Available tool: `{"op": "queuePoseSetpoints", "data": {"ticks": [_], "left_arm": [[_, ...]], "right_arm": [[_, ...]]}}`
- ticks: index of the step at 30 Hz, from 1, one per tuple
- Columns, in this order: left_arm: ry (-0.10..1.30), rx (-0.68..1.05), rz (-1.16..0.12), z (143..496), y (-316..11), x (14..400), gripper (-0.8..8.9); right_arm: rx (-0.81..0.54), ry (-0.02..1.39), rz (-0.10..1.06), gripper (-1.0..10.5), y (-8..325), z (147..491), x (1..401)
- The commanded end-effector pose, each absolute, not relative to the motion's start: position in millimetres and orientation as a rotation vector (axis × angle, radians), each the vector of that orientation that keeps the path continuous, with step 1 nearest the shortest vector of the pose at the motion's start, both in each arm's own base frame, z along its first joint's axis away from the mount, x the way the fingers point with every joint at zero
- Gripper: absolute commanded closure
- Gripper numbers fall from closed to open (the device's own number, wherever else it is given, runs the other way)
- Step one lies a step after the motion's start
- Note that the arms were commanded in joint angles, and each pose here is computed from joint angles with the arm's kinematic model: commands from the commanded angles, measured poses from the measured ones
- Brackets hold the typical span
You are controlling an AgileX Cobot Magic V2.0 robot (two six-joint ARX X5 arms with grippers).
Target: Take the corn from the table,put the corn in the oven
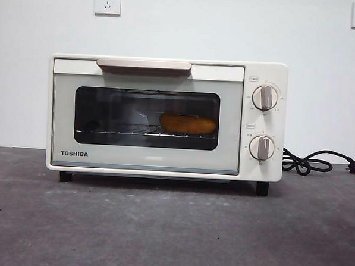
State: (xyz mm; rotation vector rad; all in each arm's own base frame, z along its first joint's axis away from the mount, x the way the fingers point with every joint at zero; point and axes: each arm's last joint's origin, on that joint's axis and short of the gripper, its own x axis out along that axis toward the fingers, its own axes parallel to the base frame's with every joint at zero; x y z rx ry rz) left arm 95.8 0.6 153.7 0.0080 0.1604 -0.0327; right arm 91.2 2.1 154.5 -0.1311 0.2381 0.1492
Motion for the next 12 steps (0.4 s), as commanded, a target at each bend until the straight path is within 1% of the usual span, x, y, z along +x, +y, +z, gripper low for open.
{"op": "queuePoseSetpoints", "data": {"ticks": [1,12], "left_arm": [[0.172,0.002,-0.032,150.4,0.5,96.5,8.17],[0.174,0.001,-0.032,150.2,0.5,96.6,8.17]], "right_arm": [[-0.137,0.237,0.149,9.5,2.1,153.1,91.6],[-0.137,0.237,0.149,9.5,2.1,153.2,91.6]]}}
